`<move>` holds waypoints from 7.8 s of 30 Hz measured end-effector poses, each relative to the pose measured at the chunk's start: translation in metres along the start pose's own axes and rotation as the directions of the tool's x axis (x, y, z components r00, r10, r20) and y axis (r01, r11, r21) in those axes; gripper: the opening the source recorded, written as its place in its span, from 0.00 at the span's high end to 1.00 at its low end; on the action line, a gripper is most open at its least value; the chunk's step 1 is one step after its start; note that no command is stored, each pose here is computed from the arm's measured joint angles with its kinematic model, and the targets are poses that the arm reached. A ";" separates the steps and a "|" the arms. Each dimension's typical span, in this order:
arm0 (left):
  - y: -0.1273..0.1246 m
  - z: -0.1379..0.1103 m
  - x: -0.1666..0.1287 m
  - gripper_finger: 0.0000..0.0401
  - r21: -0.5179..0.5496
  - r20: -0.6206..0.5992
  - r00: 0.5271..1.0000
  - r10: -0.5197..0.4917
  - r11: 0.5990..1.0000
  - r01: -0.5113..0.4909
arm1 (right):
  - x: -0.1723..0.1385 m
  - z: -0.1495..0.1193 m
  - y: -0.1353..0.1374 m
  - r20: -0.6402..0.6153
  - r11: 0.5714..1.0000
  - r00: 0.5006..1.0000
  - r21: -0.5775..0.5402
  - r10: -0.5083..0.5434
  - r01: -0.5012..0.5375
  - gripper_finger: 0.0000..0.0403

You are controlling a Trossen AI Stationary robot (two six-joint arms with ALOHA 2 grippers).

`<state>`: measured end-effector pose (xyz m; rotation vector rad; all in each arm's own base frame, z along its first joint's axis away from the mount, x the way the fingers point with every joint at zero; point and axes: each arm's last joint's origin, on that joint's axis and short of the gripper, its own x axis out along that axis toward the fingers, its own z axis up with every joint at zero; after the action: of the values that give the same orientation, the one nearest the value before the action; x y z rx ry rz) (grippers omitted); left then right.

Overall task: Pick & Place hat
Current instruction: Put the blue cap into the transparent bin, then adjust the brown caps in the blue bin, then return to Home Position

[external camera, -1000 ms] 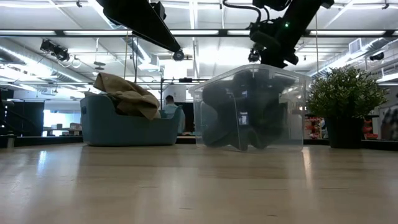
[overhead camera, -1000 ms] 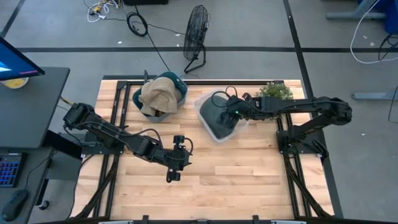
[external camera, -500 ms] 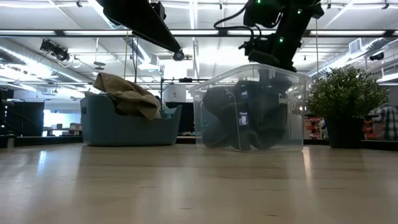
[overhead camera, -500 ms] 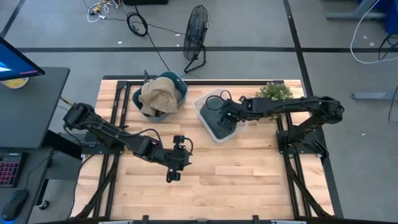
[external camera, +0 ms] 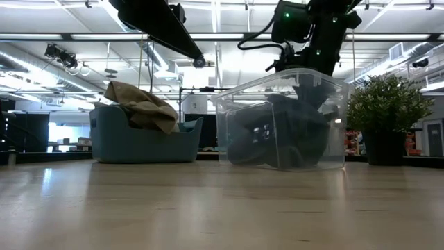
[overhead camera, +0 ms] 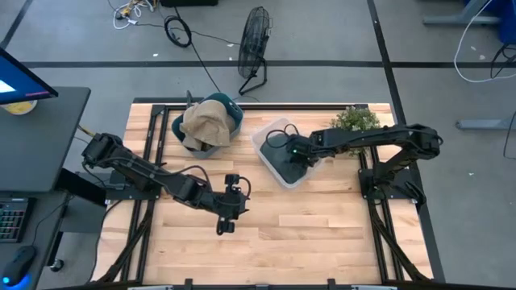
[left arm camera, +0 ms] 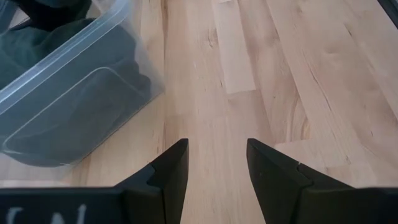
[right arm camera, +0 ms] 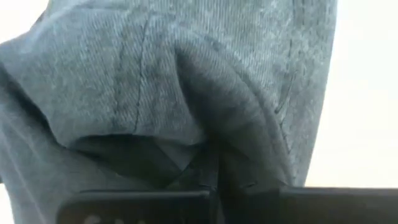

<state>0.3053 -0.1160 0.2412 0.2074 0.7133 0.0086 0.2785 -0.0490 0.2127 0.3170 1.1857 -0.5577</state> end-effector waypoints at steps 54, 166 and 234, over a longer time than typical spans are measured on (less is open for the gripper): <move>0.216 -0.067 -0.058 0.59 -0.373 -0.571 0.575 0.586 0.438 -0.818 | -0.115 0.033 0.036 0.149 0.962 0.974 -0.240 0.169 -0.131 0.80; 0.185 -0.091 -0.024 0.99 -0.324 -0.562 0.674 0.479 0.622 -0.712 | -0.060 0.077 0.081 0.487 0.934 0.836 -0.350 0.253 -0.079 1.00; 0.053 -0.015 -0.154 0.99 -0.155 0.423 0.896 0.137 0.985 -0.078 | -0.180 -0.143 -0.031 0.741 0.857 0.446 -0.358 0.502 -0.371 0.99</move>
<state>0.1827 -0.0735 0.3401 0.1130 0.2529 0.1136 0.1014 0.0421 0.3315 0.1831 0.1746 -0.0916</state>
